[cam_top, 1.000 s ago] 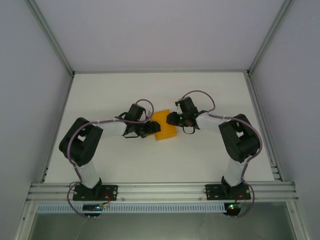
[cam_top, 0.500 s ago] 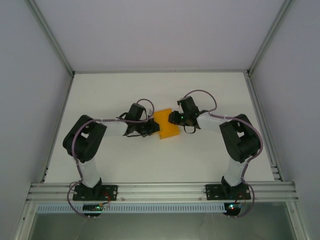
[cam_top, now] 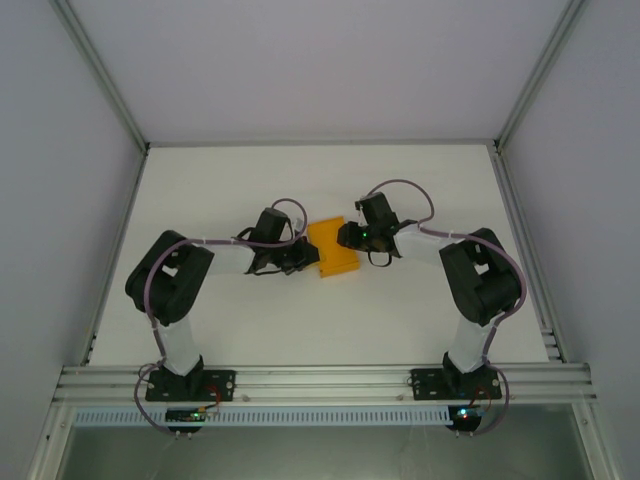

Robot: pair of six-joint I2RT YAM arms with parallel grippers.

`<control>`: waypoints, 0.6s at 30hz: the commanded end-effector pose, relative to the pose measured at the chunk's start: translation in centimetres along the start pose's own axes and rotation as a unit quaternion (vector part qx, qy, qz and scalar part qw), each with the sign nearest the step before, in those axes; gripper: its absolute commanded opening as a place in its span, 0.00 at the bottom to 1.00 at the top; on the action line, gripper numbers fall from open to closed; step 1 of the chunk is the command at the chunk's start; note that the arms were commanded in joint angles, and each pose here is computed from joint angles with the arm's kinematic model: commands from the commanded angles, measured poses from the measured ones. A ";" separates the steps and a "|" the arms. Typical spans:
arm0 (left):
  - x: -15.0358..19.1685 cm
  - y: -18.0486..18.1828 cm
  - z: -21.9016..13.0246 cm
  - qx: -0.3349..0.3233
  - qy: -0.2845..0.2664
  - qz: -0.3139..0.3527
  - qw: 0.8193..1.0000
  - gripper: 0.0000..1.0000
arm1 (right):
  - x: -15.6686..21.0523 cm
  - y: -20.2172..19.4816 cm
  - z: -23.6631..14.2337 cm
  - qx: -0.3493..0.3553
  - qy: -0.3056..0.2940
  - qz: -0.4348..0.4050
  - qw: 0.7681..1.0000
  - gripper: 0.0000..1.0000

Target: Assemble paper box

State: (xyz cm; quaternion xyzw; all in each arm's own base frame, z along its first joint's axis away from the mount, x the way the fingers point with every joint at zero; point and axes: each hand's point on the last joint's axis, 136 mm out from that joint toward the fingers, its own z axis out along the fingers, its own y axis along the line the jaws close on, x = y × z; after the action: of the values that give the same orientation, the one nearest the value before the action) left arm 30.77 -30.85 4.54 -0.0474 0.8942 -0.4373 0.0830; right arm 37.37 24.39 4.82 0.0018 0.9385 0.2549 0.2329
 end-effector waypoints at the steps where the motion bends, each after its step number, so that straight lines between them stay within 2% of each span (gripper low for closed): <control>1: 1.3 3.8 1.2 -0.067 0.005 -0.006 0.998 0.17 | 9.0 -5.1 0.8 0.088 0.158 0.020 0.983 0.34; 4: 0.9 2.3 0.7 -0.059 -0.002 0.011 0.998 0.32 | 7.5 -5.0 0.4 0.087 0.148 0.007 0.985 0.36; 7: 0.1 0.3 -0.5 -0.053 -0.019 0.037 0.998 0.45 | 5.2 -4.4 -0.1 0.078 0.132 -0.013 0.988 0.44; 12: -1.1 -3.1 -3.4 -0.054 -0.051 0.090 0.993 0.76 | 0.3 -2.3 -2.2 0.053 0.098 -0.057 0.992 0.61; 13: -1.4 -3.7 -4.1 -0.056 -0.060 0.100 0.992 0.84 | -1.6 -1.3 -2.9 0.044 0.077 -0.071 0.994 0.64; 14: -1.7 -4.2 -4.9 -0.062 -0.070 0.113 0.989 1.00 | -2.6 -0.6 -3.6 0.037 0.064 -0.081 0.994 0.69; 18: -2.7 -5.1 -8.7 -0.109 -0.117 0.146 0.976 1.00 | -6.2 1.7 -6.4 0.014 0.011 -0.107 0.994 0.79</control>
State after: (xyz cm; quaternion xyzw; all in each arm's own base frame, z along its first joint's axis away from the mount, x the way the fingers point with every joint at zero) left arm 31.52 -28.88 11.66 0.0096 0.9099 -0.3632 0.2003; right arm 39.66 22.09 9.17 -0.0679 0.9507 0.2095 0.2182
